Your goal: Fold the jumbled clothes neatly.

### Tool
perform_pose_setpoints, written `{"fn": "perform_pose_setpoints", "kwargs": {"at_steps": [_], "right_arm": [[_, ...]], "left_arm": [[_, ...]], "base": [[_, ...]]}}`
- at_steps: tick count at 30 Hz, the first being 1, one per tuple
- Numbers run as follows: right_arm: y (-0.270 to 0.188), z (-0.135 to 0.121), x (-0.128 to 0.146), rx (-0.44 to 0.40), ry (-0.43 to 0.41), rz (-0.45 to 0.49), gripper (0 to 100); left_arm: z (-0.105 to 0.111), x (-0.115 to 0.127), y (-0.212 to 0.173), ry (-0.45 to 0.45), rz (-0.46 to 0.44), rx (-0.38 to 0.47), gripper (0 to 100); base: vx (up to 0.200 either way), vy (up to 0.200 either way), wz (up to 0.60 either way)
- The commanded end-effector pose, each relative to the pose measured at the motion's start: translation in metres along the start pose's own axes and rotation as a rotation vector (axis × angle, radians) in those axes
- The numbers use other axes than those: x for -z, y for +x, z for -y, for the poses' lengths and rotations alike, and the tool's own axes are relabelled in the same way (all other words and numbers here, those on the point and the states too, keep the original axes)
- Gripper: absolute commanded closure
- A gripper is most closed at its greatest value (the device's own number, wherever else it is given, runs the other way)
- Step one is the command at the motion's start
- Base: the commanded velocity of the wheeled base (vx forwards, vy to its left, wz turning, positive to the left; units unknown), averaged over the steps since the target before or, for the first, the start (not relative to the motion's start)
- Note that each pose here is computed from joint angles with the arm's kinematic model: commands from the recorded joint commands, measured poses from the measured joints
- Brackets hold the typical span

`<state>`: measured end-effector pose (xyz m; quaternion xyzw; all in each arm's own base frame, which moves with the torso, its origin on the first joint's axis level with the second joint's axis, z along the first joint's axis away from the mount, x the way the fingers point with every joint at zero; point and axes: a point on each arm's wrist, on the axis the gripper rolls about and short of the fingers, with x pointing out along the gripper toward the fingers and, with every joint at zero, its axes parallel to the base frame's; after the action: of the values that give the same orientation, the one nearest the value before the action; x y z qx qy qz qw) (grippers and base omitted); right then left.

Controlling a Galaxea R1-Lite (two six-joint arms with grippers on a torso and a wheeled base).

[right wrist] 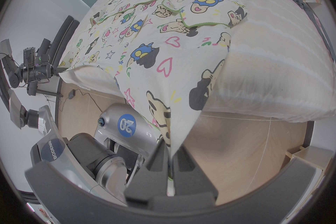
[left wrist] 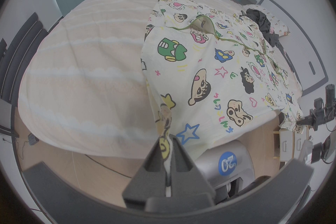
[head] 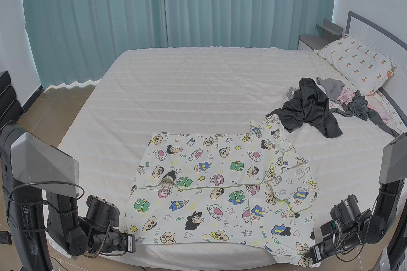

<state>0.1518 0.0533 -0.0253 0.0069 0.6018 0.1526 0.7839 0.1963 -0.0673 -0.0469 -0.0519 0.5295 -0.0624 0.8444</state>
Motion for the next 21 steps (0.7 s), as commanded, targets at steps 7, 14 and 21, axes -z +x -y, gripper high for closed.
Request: {"fn": "perform_pose_setpoints", "kwargs": {"at_steps": [7,14,21], "right_arm": [[-0.003,0.001,0.008,0.005,-0.015,-0.039,100],[-0.009,0.005,-0.004,-0.02,0.005,0.081,100],[-0.025,0.008,-0.018,-0.08,0.013,0.258,100]], "left_arm": [[0.002,0.016,-0.009,0.031,-0.056,-0.002,100],[0.008,-0.003,-0.007,-0.017,0.053,0.034,100],[0.017,-0.033,-0.01,-0.065,0.197,0.081,100]], "base": [[0.0,0.0,0.0],[0.0,0.0,0.0],[0.0,0.0,0.0]]}}
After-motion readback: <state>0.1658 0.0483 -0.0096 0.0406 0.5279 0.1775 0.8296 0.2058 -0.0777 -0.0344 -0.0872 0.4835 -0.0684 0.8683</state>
